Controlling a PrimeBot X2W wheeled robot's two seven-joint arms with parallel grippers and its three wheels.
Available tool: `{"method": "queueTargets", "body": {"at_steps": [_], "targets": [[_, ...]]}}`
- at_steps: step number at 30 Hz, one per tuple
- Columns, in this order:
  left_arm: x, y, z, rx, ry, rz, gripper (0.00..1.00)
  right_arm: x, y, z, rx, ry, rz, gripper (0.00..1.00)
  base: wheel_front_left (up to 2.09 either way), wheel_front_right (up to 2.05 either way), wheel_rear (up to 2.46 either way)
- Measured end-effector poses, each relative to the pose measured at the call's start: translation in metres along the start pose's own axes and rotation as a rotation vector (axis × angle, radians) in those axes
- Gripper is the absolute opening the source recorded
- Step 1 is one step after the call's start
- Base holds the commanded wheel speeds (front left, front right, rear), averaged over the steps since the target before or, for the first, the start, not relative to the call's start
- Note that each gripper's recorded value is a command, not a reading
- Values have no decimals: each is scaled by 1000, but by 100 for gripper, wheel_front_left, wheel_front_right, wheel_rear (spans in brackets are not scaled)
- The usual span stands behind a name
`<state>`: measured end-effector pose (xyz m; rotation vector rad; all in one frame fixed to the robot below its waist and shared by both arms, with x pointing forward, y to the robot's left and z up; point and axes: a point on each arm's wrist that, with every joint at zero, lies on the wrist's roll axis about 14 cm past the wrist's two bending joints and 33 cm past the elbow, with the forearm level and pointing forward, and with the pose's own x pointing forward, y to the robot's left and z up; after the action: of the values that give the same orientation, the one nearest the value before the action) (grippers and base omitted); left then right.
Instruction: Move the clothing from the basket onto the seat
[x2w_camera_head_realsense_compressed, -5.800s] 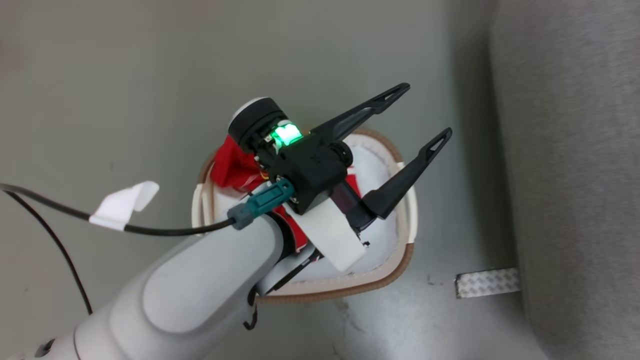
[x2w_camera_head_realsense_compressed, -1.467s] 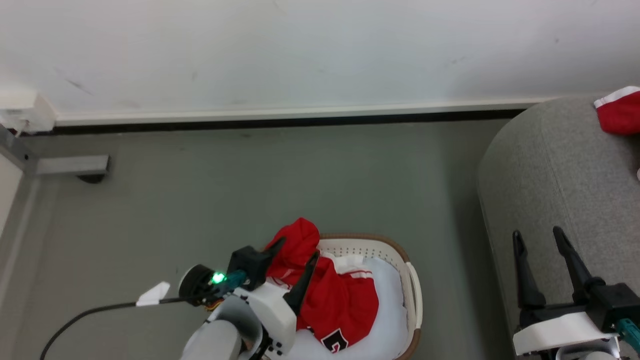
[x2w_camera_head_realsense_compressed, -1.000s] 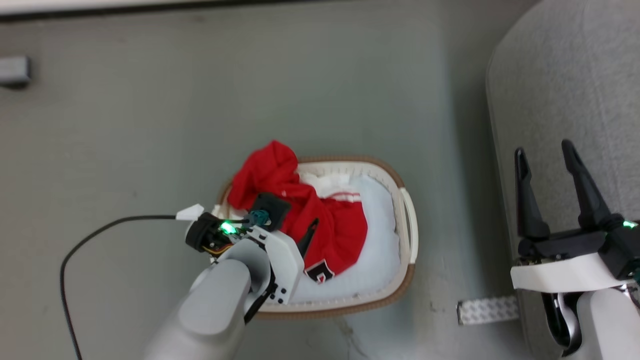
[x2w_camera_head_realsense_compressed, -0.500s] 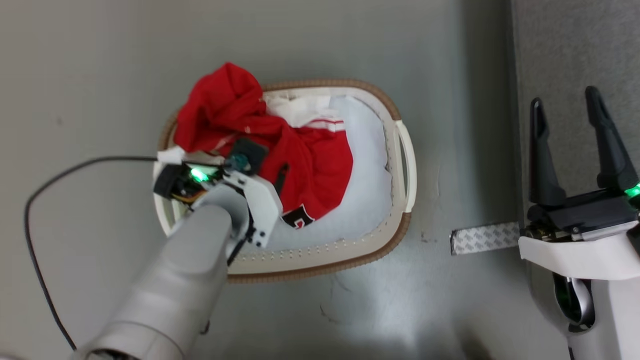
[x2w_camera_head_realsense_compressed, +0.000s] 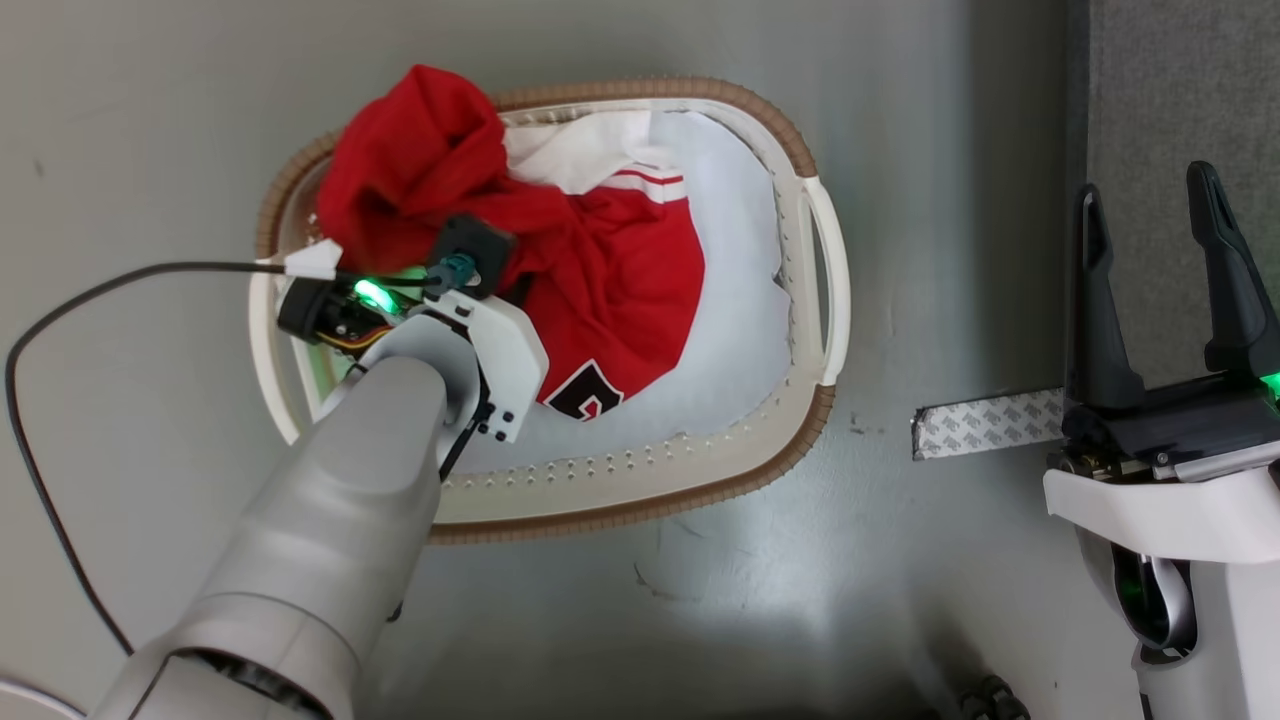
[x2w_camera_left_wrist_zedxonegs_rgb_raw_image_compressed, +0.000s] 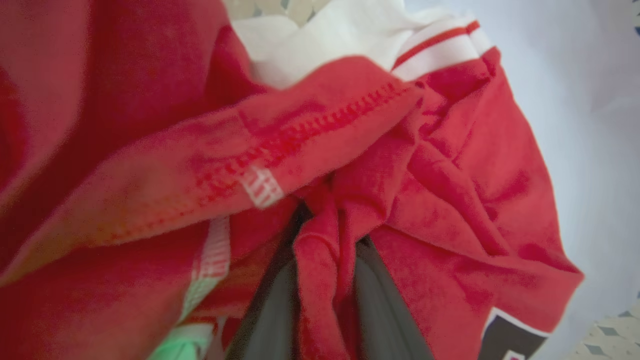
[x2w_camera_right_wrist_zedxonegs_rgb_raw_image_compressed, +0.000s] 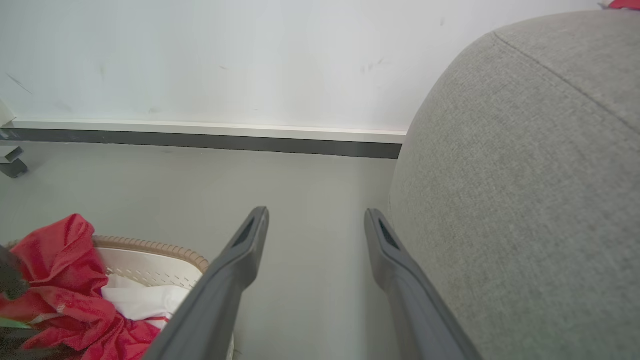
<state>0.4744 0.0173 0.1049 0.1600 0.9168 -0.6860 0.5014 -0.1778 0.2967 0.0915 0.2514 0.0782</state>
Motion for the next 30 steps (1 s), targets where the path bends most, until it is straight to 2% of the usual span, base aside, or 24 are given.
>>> {"method": "queueTargets", "body": {"at_steps": [7, 14, 21, 30], "targets": [[-16, 4, 29, -3, -80, 11, 0, 2, 6, 19, 14, -39, 12, 100, 0, 0, 0], [-54, 4, 65, -41, -184, 43, 0, -6, 13, 52, 36, -92, 21, 100, 0, 0, 0], [-114, -3, 106, -90, -326, 88, 0, -35, 21, 82, 41, -119, 23, 100, 0, 0, 0], [-210, -15, 161, -84, -553, 187, 0, -88, 36, 115, 22, -160, 45, 100, 0, 0, 0]]}}
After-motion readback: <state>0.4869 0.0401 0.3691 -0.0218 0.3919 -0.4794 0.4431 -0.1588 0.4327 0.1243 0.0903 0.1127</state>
